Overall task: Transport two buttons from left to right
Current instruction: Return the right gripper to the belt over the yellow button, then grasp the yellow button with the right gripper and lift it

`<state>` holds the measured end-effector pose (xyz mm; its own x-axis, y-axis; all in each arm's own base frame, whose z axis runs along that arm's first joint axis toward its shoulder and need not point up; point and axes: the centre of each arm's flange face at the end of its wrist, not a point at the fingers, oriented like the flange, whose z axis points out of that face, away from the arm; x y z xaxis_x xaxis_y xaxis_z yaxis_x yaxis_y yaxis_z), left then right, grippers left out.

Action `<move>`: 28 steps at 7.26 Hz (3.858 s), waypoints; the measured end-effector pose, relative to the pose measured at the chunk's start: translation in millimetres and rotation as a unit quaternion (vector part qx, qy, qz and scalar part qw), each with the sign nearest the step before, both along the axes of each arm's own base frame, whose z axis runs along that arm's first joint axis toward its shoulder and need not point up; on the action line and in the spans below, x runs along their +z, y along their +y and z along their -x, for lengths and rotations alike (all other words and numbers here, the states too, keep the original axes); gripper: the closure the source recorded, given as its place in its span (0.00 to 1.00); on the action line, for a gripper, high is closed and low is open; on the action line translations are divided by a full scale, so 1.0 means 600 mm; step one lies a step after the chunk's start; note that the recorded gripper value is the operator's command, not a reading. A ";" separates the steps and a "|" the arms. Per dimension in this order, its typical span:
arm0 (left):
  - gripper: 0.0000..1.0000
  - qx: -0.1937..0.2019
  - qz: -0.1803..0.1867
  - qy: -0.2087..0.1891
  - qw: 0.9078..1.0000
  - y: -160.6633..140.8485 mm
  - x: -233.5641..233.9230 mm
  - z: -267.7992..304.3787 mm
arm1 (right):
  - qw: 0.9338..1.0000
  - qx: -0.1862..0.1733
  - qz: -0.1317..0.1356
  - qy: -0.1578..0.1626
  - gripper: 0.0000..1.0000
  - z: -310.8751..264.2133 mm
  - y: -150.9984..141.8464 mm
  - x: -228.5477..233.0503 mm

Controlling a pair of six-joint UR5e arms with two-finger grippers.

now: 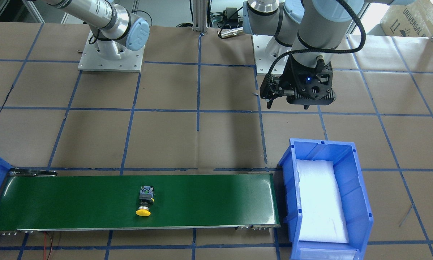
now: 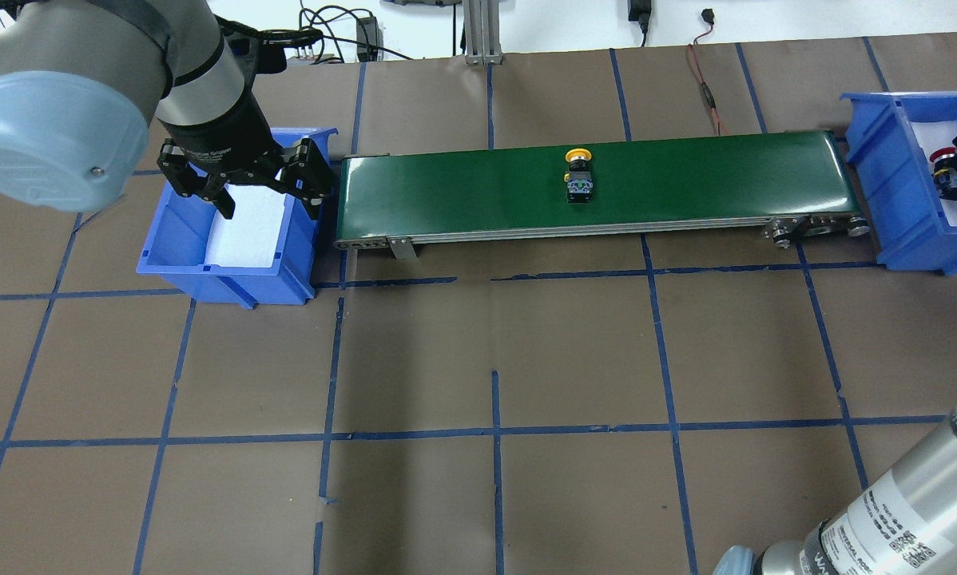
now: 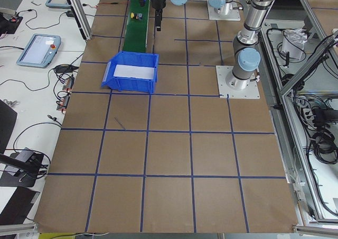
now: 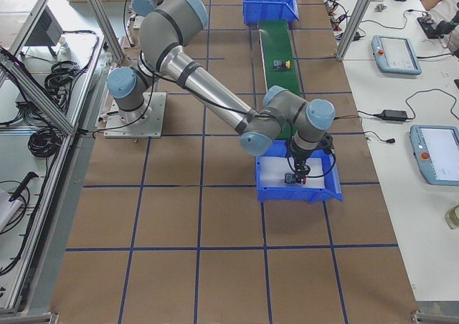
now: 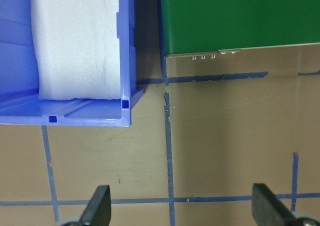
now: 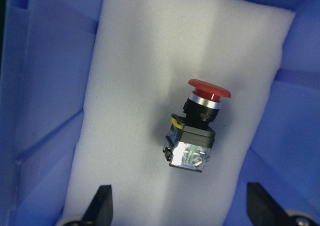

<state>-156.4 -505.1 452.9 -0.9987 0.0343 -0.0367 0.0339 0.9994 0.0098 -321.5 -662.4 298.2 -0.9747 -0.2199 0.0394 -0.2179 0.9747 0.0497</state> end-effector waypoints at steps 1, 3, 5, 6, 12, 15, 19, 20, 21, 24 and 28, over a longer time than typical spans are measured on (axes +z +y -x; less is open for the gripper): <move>0.00 0.002 0.001 0.002 1.000 -0.002 -0.003 0.001 | 1.000 0.001 0.005 0.001 0.01 -0.008 0.003 0.026; 0.00 0.000 0.001 0.001 1.000 0.004 -0.003 0.000 | 0.999 -0.001 0.025 -0.025 0.07 -0.057 0.023 0.119; 0.00 0.000 0.000 0.000 1.000 0.004 -0.004 -0.001 | 0.998 0.009 0.005 -0.055 0.07 -0.173 0.014 0.150; 0.00 -0.001 0.000 -0.001 1.000 0.004 -0.005 -0.001 | 0.999 0.011 -0.016 -0.049 0.06 -0.270 -0.003 0.138; 0.00 0.000 0.000 -0.001 1.000 0.004 -0.005 -0.002 | 1.000 -0.010 -0.015 0.011 0.03 -0.760 0.003 0.065; 0.00 0.000 0.000 -0.002 1.000 0.005 -0.005 -0.002 | 0.999 -0.027 0.016 0.005 0.06 -0.826 -0.001 -0.017; 0.00 0.000 0.001 -0.001 1.000 0.006 -0.003 -0.001 | 0.996 -0.081 0.042 0.009 0.34 -0.842 -0.016 -0.069; 0.00 0.000 0.001 -0.002 1.000 0.007 -0.003 -0.001 | 0.995 -0.089 0.037 0.010 0.56 -0.826 -0.018 -0.076; 0.00 0.000 0.001 -0.002 1.000 0.007 -0.002 -0.001 | 0.995 -0.093 0.034 0.010 0.71 -0.816 -0.018 -0.078; 0.00 -0.001 0.002 -0.001 1.000 0.009 0.000 -0.001 | 0.995 -0.094 0.010 0.015 0.76 -0.806 -0.022 -0.060; 0.00 0.000 0.002 -0.001 1.000 0.007 0.000 -0.003 | 0.995 -0.071 0.023 0.066 0.77 -0.696 -0.080 0.062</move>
<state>-154.5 -500.8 452.8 -0.9987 0.0337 -0.0385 0.0334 0.9994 0.0064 96.2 -710.2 335.3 -0.9813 -0.0764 0.1768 -0.0733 0.9970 0.0239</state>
